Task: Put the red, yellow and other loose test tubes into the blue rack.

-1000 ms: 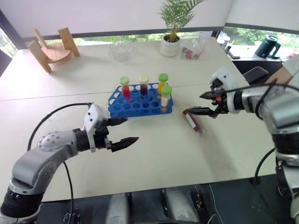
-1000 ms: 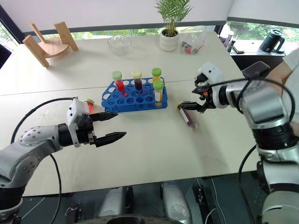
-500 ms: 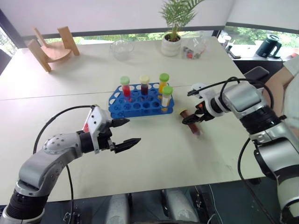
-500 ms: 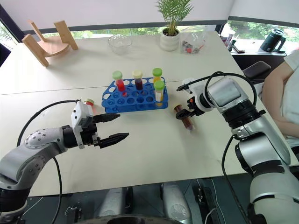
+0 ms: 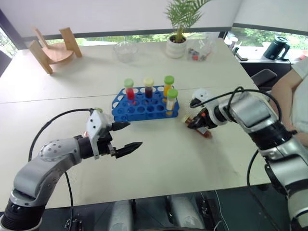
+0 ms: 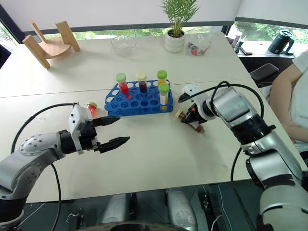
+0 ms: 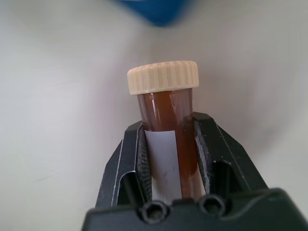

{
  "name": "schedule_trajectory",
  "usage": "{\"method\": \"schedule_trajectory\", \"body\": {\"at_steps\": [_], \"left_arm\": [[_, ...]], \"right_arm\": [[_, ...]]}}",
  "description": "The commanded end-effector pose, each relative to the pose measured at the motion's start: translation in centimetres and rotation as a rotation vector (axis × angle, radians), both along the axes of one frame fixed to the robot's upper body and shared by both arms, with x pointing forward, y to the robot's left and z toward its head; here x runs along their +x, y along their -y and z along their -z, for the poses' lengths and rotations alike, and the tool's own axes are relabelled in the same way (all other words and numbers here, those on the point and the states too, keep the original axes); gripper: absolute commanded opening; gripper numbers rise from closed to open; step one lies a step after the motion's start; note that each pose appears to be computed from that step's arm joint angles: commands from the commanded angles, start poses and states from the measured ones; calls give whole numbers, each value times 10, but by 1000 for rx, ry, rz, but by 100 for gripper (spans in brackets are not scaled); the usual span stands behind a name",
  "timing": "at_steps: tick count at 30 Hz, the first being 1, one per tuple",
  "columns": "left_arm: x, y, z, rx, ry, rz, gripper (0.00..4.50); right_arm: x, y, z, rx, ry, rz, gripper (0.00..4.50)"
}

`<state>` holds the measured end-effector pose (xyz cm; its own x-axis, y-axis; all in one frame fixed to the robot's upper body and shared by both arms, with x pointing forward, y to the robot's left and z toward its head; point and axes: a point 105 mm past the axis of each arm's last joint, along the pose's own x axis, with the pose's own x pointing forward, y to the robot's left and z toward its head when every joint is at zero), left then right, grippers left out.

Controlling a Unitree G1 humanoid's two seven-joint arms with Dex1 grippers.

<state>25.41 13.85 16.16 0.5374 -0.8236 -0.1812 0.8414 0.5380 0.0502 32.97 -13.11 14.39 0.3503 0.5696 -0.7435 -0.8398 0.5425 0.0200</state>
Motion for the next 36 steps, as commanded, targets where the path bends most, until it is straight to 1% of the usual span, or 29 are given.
{"method": "schedule_trajectory", "body": {"at_steps": [1, 2, 3, 4, 5, 6, 8, 10, 12, 13, 16, 20, 25, 36], "left_arm": [[-2, -12, -16, -1, 37, -28, 450], [-3, -16, -16, 8, 31, -37, 450], [-2, -19, -16, 14, 24, -47, 450], [-3, -23, -17, 21, 17, -53, 450], [-3, -25, -17, 27, 10, -55, 450], [-4, -27, -18, 33, 4, -55, 450], [-5, -31, -18, 52, -9, -57, 450], [-5, -33, -20, 56, -16, -55, 450], [-5, -34, -22, 61, -21, -49, 450], [-6, -35, -23, 64, -24, -46, 450], [-6, -35, -25, 73, -27, -39, 450], [-6, -36, -28, 84, -29, -34, 450], [-6, -35, -29, 87, -31, -31, 450], [-9, -33, -28, 87, -33, -31, 450]], "right_arm": [[-28, -43, -58, 301, 184, -227, 83], [-29, -54, -65, 395, 219, -233, 83], [-28, -67, -71, 494, 297, -239, 83], [-26, -78, -81, 597, 417, -246, 83], [-23, -85, -84, 653, 509, -237, 83], [-18, -92, -82, 675, 559, -208, 83], [-6, -105, -83, 778, 678, -120, 83], [-3, -114, -88, 893, 746, -54, 83], [3, -118, -88, 944, 805, 17, 83], [6, -119, -86, 950, 842, 51, 83], [14, -122, -73, 937, 889, 114, 83], [19, -122, -62, 934, 927, 166, 83], [27, -124, -52, 935, 927, 209, 83], [40, -125, -41, 925, 917, 261, 83]]}}
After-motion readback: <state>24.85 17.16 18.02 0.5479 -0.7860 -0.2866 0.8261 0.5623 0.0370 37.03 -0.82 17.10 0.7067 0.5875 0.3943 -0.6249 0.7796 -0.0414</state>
